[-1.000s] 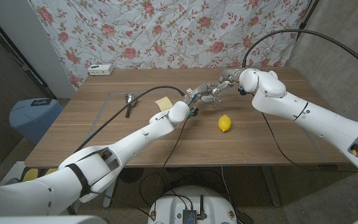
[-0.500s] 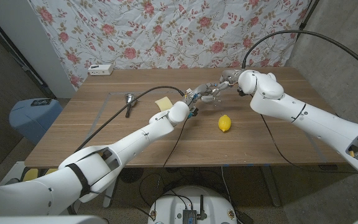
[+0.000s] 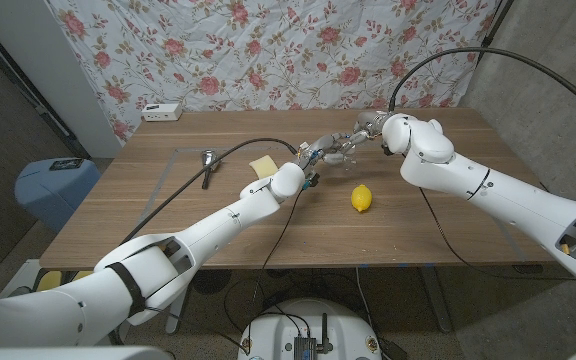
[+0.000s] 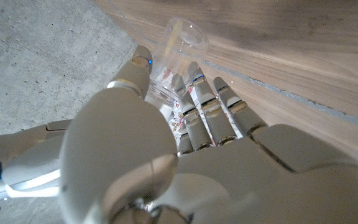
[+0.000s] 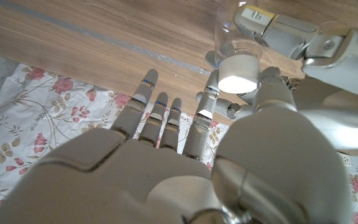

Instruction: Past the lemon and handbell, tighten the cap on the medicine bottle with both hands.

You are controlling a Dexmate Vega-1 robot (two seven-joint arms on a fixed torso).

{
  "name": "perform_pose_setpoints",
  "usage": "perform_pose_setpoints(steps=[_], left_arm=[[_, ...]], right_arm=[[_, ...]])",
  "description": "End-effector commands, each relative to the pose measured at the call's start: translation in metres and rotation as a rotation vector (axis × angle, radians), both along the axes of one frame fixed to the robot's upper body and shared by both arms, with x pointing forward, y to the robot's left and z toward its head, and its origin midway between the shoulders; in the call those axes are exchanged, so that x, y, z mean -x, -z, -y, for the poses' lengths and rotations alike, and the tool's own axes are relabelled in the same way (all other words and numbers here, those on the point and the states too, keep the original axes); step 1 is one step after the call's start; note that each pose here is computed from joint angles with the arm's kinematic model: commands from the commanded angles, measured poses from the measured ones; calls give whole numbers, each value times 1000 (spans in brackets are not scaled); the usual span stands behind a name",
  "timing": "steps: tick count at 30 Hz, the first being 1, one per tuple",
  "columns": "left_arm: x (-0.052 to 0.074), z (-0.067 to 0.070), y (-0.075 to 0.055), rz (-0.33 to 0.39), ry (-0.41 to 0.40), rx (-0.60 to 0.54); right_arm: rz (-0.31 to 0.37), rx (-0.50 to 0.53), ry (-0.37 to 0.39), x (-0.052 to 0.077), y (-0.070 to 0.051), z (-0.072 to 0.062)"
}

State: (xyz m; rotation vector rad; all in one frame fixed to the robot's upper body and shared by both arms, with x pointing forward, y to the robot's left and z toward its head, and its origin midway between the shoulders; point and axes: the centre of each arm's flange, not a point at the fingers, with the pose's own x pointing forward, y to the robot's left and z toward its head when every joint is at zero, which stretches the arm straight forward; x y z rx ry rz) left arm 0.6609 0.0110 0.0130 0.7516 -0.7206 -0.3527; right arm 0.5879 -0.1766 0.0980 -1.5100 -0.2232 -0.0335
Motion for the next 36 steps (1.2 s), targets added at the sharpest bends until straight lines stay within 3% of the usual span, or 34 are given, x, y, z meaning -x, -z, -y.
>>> perform_pose_setpoints(steps=[1,36], left_arm=[[2,0,1,2,-4,2],[5,-3,3,3,-12,11]], right_arm=[[33,1,17,3,4,-3],[99,-18,39,2,10,-6]])
